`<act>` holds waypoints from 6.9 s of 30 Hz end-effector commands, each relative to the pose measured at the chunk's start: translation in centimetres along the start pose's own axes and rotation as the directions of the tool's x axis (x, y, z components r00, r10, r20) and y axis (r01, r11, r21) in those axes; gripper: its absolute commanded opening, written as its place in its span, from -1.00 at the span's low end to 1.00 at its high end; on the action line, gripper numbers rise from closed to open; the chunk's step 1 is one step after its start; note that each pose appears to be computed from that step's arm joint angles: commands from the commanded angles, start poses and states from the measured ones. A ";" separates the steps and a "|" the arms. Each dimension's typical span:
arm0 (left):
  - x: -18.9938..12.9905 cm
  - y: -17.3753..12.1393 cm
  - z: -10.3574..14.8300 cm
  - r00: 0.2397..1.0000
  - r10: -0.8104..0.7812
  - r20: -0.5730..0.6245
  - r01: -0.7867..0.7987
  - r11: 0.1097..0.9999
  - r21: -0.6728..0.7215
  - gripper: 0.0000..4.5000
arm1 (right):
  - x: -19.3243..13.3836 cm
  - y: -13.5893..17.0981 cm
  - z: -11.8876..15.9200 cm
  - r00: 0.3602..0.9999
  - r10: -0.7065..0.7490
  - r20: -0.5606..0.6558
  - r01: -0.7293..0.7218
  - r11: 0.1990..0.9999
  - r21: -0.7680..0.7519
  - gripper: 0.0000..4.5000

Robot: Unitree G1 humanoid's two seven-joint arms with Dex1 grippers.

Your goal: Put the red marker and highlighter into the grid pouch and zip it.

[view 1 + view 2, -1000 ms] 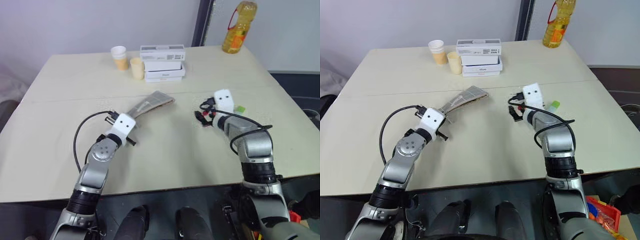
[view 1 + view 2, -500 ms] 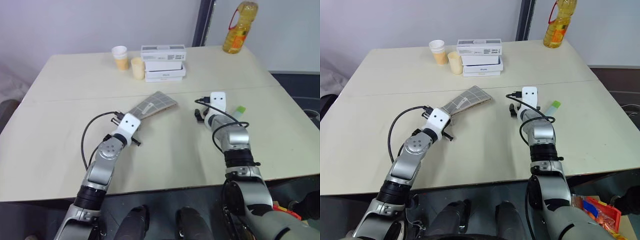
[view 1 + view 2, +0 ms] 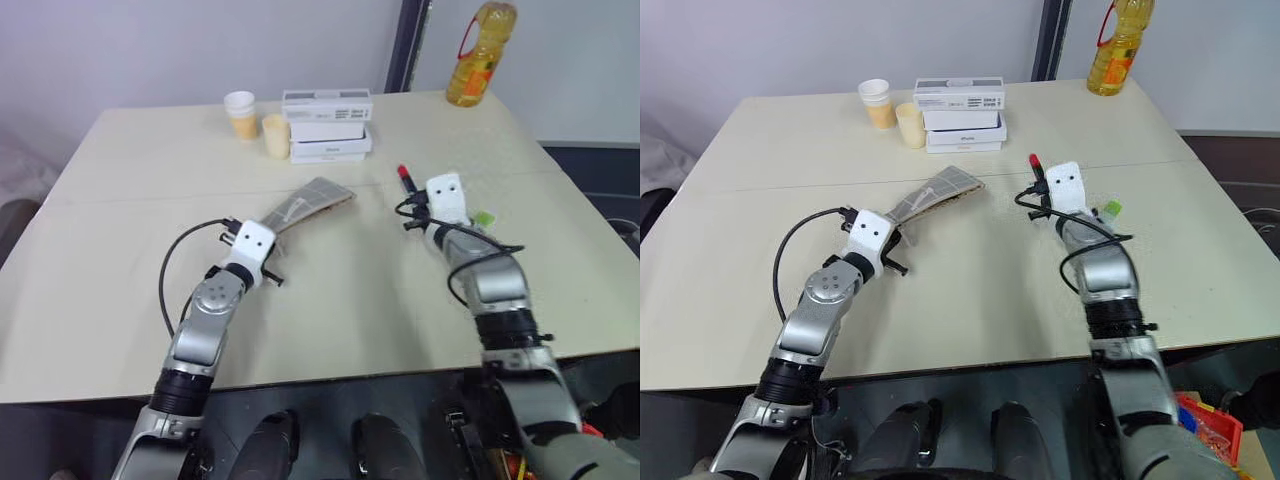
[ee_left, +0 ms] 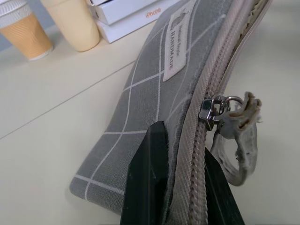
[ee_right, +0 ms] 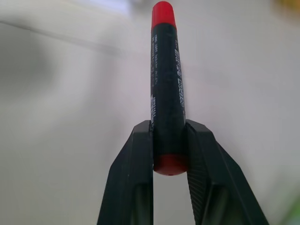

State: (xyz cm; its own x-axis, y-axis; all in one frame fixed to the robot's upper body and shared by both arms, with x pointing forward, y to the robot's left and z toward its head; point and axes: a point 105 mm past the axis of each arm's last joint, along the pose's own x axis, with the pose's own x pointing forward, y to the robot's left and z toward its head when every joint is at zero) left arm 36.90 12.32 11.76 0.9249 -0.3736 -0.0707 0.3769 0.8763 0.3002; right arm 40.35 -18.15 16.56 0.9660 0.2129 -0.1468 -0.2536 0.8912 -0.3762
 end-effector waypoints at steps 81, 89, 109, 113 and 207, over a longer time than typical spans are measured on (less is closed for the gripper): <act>0.0 -3.0 1.8 0.948 -0.315 0.032 0.305 0.936 0.177 -1.00 | -6.6 6.3 4.3 0.846 0.533 0.026 -0.430 0.709 -0.559 0.73; 1.2 -1.8 1.0 0.983 -0.184 0.002 0.183 0.976 0.116 -1.00 | -6.0 -2.7 0.7 0.985 0.173 0.002 -0.173 0.983 0.057 0.99; 1.7 -2.6 1.5 0.983 -0.184 0.019 0.181 0.978 0.104 -1.00 | -3.2 -5.7 -8.4 0.905 -0.221 -0.363 0.375 0.817 0.438 0.18; 1.6 -2.4 1.5 0.984 -0.179 0.017 0.176 0.979 0.102 -1.00 | -3.2 -5.8 -7.8 0.911 -0.227 -0.344 0.363 0.838 0.408 -0.62; 3.0 -7.5 7.1 0.804 -0.590 -0.067 0.546 0.780 -0.306 -1.00 | -4.0 11.0 3.3 0.878 0.457 0.145 -0.476 0.866 0.152 0.99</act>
State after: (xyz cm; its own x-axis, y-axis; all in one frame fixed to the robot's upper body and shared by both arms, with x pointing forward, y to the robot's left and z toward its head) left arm 36.67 2.98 14.59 0.5307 -0.7797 -0.3322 0.7990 0.5911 -0.1108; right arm 33.45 -8.14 14.45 0.7130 0.6621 -0.2309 -0.6917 0.7180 -0.0773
